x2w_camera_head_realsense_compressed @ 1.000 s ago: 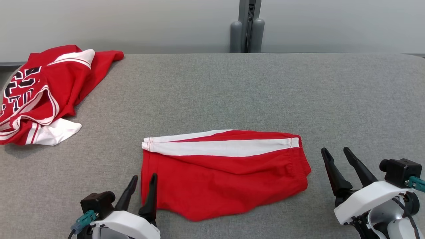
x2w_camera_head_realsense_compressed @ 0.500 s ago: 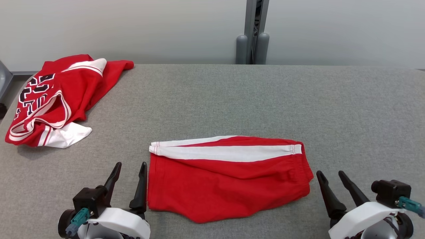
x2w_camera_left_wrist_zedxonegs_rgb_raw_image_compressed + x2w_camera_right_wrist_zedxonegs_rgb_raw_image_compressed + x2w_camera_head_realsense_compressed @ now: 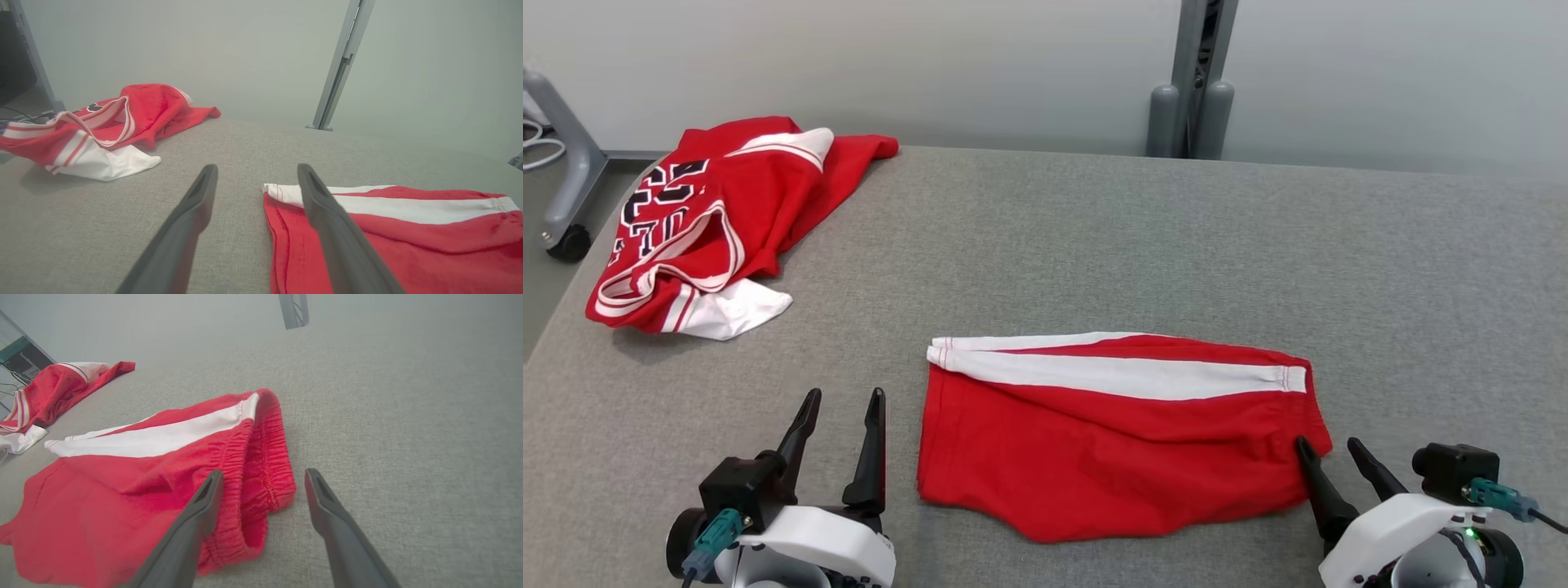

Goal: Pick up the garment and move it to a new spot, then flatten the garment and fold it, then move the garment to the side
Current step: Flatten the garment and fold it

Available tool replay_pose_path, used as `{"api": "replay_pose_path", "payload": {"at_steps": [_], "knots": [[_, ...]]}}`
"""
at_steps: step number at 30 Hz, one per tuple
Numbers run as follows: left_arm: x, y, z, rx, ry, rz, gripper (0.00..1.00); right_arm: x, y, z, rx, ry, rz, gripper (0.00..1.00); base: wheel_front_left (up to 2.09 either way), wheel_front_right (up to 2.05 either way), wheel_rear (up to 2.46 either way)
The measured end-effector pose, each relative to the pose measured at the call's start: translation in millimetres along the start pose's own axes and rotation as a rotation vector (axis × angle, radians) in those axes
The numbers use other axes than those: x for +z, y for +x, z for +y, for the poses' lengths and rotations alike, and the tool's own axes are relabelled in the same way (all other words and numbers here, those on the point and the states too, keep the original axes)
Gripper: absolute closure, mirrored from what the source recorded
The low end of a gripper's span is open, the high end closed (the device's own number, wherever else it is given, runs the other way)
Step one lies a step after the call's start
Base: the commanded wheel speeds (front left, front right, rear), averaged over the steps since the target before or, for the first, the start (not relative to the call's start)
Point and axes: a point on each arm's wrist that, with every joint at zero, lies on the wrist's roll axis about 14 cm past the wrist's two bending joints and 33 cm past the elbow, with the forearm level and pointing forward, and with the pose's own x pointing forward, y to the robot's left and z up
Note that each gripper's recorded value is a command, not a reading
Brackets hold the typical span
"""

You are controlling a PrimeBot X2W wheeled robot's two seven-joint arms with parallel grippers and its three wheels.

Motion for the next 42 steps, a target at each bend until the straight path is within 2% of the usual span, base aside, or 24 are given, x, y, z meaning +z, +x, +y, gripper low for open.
{"api": "replay_pose_path", "payload": {"at_steps": [7, 14, 15, 16, 18, 19, 21, 27, 30, 37, 42], "knots": [[-1.1, -4.2, 10.4, 0.037, -0.008, 0.002, 0.00, -23.5, 20.4, -3.9, -0.014, 0.036, 0.074, 0.00, 0.00, 0.00, 0.00], [-2.4, -5.6, 17.4, 0.058, -0.012, 0.006, 0.00, -39.1, 29.8, 1.4, -0.014, 0.202, 0.092, 0.00, 0.00, 0.00, 0.00], [-2.4, -5.4, 18.0, 0.060, -0.012, 0.005, 0.00, -40.2, 30.8, 3.5, -0.009, 0.222, 0.094, 0.08, 0.00, 0.00, 0.00], [-2.3, -5.1, 18.3, 0.061, -0.012, 0.005, 0.00, -39.8, 32.2, 6.3, -0.002, 0.240, 0.091, 0.53, 0.00, 0.00, 0.00], [-2.3, -4.3, 18.4, 0.062, -0.012, 0.005, 0.00, -40.9, 34.2, 10.8, 0.008, 0.264, 0.092, 0.70, 0.00, 0.00, 0.00], [-2.2, -3.8, 18.3, 0.061, -0.010, 0.004, 0.00, -41.4, 35.0, 12.0, 0.010, 0.266, 0.091, 0.75, 0.00, 0.00, 0.00], [-2.5, -2.9, 17.6, 0.059, -0.010, 0.005, 0.00, -40.8, 36.9, 13.7, 0.013, 0.277, 0.086, 1.00, 0.00, 0.00, 0.00], [-3.6, 0.7, 13.0, 0.044, -0.005, 0.008, 0.00, -31.3, 40.2, 13.5, 0.007, 0.336, 0.052, 1.00, 0.00, 0.00, 0.00], [-4.3, 4.6, 6.3, 0.022, -0.006, 0.010, 0.00, -17.4, 37.8, 2.2, -0.003, 0.364, 0.021, 1.00, 0.00, 0.00, 0.00], [-8.4, 13.3, -13.2, -0.036, -0.016, 0.020, 0.00, 25.0, 22.2, -63.9, -0.103, 0.332, -0.074, 1.00, 0.00, 0.00, 0.00], [-12.3, 18.4, -25.7, -0.071, -0.024, 0.031, 0.00, 40.6, 6.3, -104.0, -0.187, 0.293, -0.107, 1.00, 0.00, 0.00, 0.00]]}}
